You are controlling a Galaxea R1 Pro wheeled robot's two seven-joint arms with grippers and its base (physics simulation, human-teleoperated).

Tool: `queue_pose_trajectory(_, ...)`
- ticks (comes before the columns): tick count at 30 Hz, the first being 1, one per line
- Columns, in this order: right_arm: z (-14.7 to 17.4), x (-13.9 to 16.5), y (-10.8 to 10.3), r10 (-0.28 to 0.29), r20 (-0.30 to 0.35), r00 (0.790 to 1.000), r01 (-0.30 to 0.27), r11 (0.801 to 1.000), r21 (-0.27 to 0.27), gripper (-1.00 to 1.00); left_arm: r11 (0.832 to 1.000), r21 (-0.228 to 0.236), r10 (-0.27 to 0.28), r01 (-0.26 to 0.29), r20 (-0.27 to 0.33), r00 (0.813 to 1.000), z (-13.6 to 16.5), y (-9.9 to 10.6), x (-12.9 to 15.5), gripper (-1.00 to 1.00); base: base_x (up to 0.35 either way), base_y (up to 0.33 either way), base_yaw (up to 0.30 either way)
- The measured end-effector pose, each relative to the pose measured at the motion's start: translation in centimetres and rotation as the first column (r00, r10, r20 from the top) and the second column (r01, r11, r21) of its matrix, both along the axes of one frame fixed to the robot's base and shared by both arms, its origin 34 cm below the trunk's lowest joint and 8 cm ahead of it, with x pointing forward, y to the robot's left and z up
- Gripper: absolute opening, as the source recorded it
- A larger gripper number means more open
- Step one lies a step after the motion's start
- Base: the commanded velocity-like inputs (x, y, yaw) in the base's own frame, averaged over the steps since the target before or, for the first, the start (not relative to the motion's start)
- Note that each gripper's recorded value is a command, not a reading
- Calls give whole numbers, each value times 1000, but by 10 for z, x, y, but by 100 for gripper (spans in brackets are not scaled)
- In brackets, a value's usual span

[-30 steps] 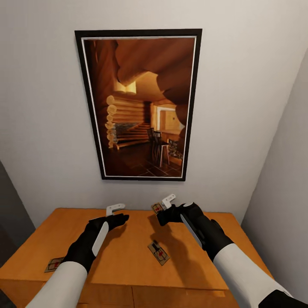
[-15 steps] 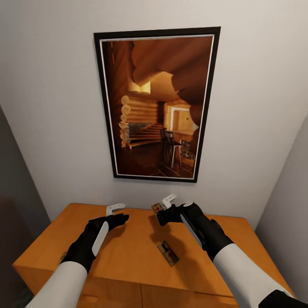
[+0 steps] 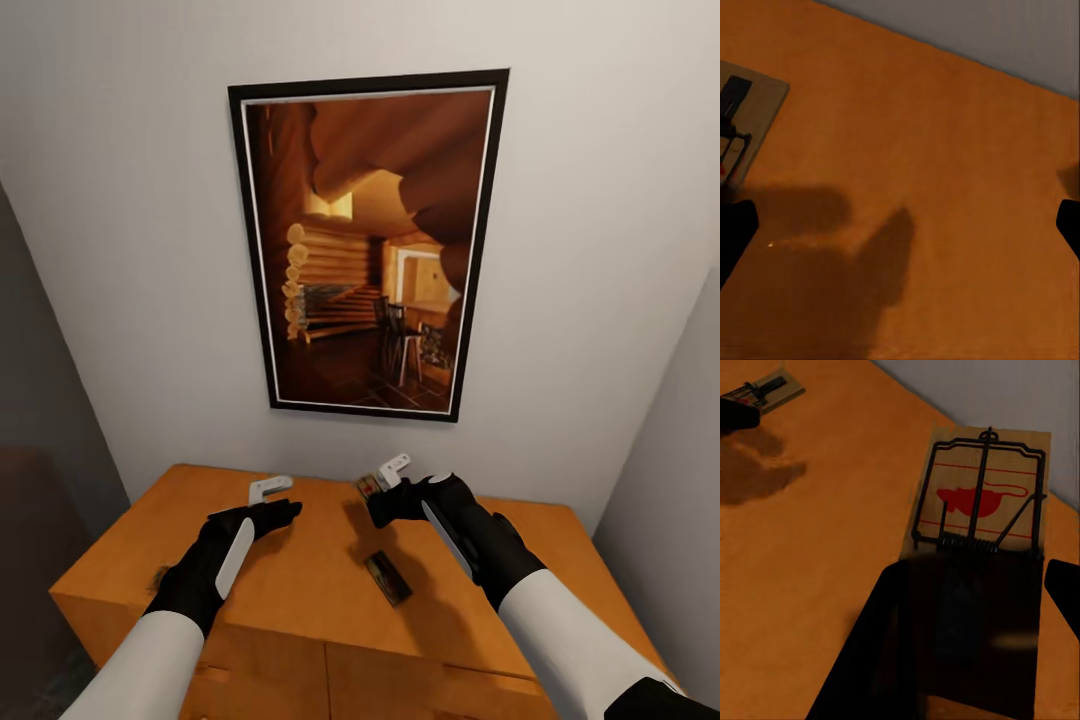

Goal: Take the four mousetraps from the cabinet in the bathroom and place them on the bathroom floor. Make sure all four end up on the same floor surface, and ensure that at least two of them are either under or directly next to the same bathroom sink.

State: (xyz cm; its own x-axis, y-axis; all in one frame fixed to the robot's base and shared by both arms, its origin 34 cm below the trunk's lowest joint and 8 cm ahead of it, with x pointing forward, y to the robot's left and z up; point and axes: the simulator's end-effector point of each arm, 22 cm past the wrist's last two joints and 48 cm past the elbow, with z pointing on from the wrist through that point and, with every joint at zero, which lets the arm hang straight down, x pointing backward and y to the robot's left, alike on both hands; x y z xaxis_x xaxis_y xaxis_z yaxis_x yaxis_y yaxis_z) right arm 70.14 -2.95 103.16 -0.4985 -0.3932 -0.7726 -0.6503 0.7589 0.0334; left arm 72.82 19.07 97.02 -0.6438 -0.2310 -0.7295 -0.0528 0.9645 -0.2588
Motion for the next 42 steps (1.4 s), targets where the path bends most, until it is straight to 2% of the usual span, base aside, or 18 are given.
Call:
queue_pose_trajectory(7, 0, 0, 0, 0, 0, 1000, 0, 1000, 0, -100, 1000, 0, 0, 0, 0, 1000, 0, 0, 0, 100, -225, -224, 1)
queue_pose_trajectory(15, 0, 0, 0, 0, 1, 1000, 0, 1000, 0, -100, 1000, -1, 3, -3, 4, 1000, 1, 1, 0, 100, -45, -42, 0)
queue_pose_trajectory(42, -1, 1, -3, -2, 7, 1000, 2, 1000, -15, -100, 1000, 1, 7, -7, 2, 1000, 0, 3, 0, 100, 59, -38, 0)
